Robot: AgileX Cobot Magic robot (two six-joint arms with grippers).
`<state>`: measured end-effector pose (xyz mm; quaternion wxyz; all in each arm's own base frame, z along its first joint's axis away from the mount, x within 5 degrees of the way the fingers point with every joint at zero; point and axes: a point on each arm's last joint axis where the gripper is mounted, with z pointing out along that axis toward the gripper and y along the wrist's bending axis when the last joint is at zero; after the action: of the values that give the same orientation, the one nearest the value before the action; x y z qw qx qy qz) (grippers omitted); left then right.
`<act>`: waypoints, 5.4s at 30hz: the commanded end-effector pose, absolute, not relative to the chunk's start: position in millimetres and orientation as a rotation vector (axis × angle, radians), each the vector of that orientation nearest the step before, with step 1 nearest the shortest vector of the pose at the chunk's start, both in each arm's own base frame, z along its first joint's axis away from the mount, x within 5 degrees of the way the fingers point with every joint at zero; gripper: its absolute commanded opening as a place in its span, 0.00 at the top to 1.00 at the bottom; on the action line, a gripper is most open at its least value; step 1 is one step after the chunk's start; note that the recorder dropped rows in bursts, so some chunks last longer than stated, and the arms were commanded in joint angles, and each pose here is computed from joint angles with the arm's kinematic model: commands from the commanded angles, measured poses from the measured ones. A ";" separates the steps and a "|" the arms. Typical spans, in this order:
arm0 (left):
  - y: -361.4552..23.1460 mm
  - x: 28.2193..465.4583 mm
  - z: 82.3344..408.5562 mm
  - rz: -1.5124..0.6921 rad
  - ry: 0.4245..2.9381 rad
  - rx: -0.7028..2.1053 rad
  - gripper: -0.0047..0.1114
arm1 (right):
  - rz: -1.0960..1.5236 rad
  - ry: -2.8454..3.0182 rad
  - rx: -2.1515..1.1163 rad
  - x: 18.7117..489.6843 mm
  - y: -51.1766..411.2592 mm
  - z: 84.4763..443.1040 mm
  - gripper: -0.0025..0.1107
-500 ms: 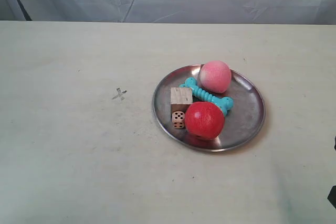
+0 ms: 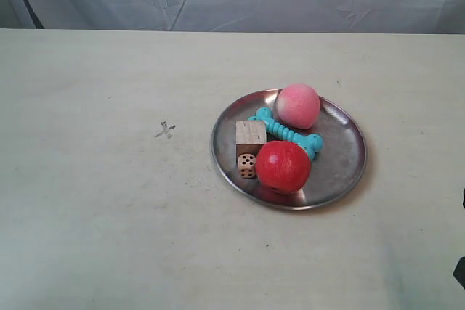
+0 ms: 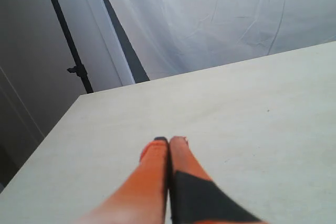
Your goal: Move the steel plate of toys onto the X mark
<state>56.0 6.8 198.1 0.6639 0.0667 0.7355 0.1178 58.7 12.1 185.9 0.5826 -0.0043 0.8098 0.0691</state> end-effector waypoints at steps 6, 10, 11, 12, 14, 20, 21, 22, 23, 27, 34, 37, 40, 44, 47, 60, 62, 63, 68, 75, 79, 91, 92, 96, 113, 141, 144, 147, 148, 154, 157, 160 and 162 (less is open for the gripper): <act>2.1 56.2 212.6 0.364 1.473 0.286 0.96 | 0.153 1.880 -0.003 58.8 11.4 185.8 0.98; -7.2 52.7 230.7 0.314 1.253 0.325 0.96 | 0.153 1.880 -0.003 58.8 11.4 185.8 0.98; -8.8 51.6 233.7 0.305 1.215 0.331 0.96 | 0.153 1.880 -0.003 58.8 11.4 185.8 0.98; -10.6 50.2 237.2 0.295 1.170 0.338 0.96 | 0.153 1.880 -0.003 58.8 11.4 185.8 0.98; -13.4 47.7 242.3 0.280 1.102 0.350 0.96 | 0.153 1.880 -0.003 58.8 11.4 185.8 0.98; -20.6 36.7 258.5 0.197 0.882 0.347 0.96 | 0.153 1.880 -0.003 58.8 11.4 185.8 0.98; -21.7 34.7 260.7 0.148 0.855 0.332 0.96 | 0.153 1.880 -0.003 58.8 11.4 185.8 0.98; -21.8 33.2 262.5 0.066 0.842 0.291 0.96 | 0.153 1.880 -0.003 58.8 11.4 185.8 0.98; -21.5 32.4 263.5 -0.015 0.840 0.250 0.96 | 0.152 1.878 -0.002 58.9 11.3 186.0 0.98; -14.7 40.0 255.8 -0.455 0.989 -0.066 0.96 | 0.152 1.878 -0.002 58.9 11.3 186.0 0.98; 0.1 55.6 217.8 -0.646 1.345 -0.580 0.96 | 0.152 1.878 -0.002 58.9 11.3 186.0 0.98; -0.7 55.3 219.9 -0.670 1.324 -0.574 0.96 | 0.152 1.878 -0.002 58.9 11.3 186.0 0.98; 0.2 55.7 217.3 -0.656 1.346 -0.594 0.96 | 0.152 1.878 -0.002 58.9 11.3 186.0 0.98; 0.9 55.9 215.7 -0.648 1.360 -0.606 0.96 | 0.152 1.878 -0.002 58.9 11.3 186.0 0.98; 0.2 55.7 217.4 -0.658 1.345 -0.595 0.96 | 0.153 1.879 -0.003 58.8 11.4 185.9 0.98; -3.5 54.5 226.7 -0.771 1.253 -0.572 0.96 | 0.373 1.481 0.472 63.4 -4.9 215.8 0.98; -2.9 58.5 230.5 -0.768 1.284 -0.603 0.96 | 0.442 1.393 0.619 62.6 -11.2 219.0 0.98; -3.2 61.1 236.0 -0.768 1.291 -0.598 0.96 | 0.459 1.354 0.677 62.0 -14.5 220.1 0.98; -6.6 92.0 270.5 -0.689 1.409 -0.515 0.96 | 0.432 1.265 0.766 59.6 -23.2 223.0 0.98; -35.5 209.6 308.7 -0.769 1.766 -0.132 0.96 | 0.497 1.324 0.754 62.3 -17.1 220.3 0.99; -52.5 276.7 290.0 -0.961 2.040 0.032 0.96 | 0.482 1.425 0.749 74.4 -14.8 227.1 0.99; -84.1 384.4 252.3 -0.737 2.124 0.312 0.96 | 0.432 2.226 0.141 316.9 9.1 274.1 0.99; -84.1 389.6 258.8 -0.640 2.064 0.386 0.96 | 0.447 2.262 0.125 332.0 9.7 266.2 0.99; -57.9 418.0 294.0 0.102 1.793 0.672 0.96 | 0.479 2.374 0.116 356.1 10.7 233.4 0.99; -79.1 370.2 208.5 -0.619 2.864 0.250 0.96 | 0.211 2.824 0.206 328.8 -6.5 201.4 0.99; -153.6 378.4 141.4 -0.958 2.813 0.336 0.52 | 0.202 2.924 0.134 339.6 -7.4 155.3 0.50; -162.0 379.0 139.1 -0.929 2.797 0.348 0.52 | 0.215 2.912 0.155 341.5 -6.8 153.0 0.50; -169.4 379.1 136.4 -0.925 2.795 0.371 0.52 | 0.258 2.926 0.227 343.4 -8.5 142.8 0.50; -171.5 379.7 135.6 -0.921 2.795 0.383 0.52 | 0.256 2.932 0.242 343.6 -11.5 139.4 0.50; -176.7 382.2 123.7 -0.929 2.821 0.377 0.52 | 0.273 2.965 0.282 344.9 -16.8 122.3 0.50; -177.1 382.5 116.4 -0.937 2.839 0.364 0.52 | 0.274 2.951 0.287 346.4 -16.8 121.2 0.50; -178.1 383.5 111.6 -0.953 2.843 0.336 0.52 | 0.323 2.931 0.278 348.3 -14.0 120.8 0.50; -178.8 383.9 109.3 -0.964 2.840 0.330 0.52 | 0.376 2.913 0.270 350.1 -10.8 120.3 0.50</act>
<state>383.0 -175.8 114.1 0.0622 0.1157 0.9401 -0.3145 346.8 -11.5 120.7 0.0826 0.0938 0.9862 0.1087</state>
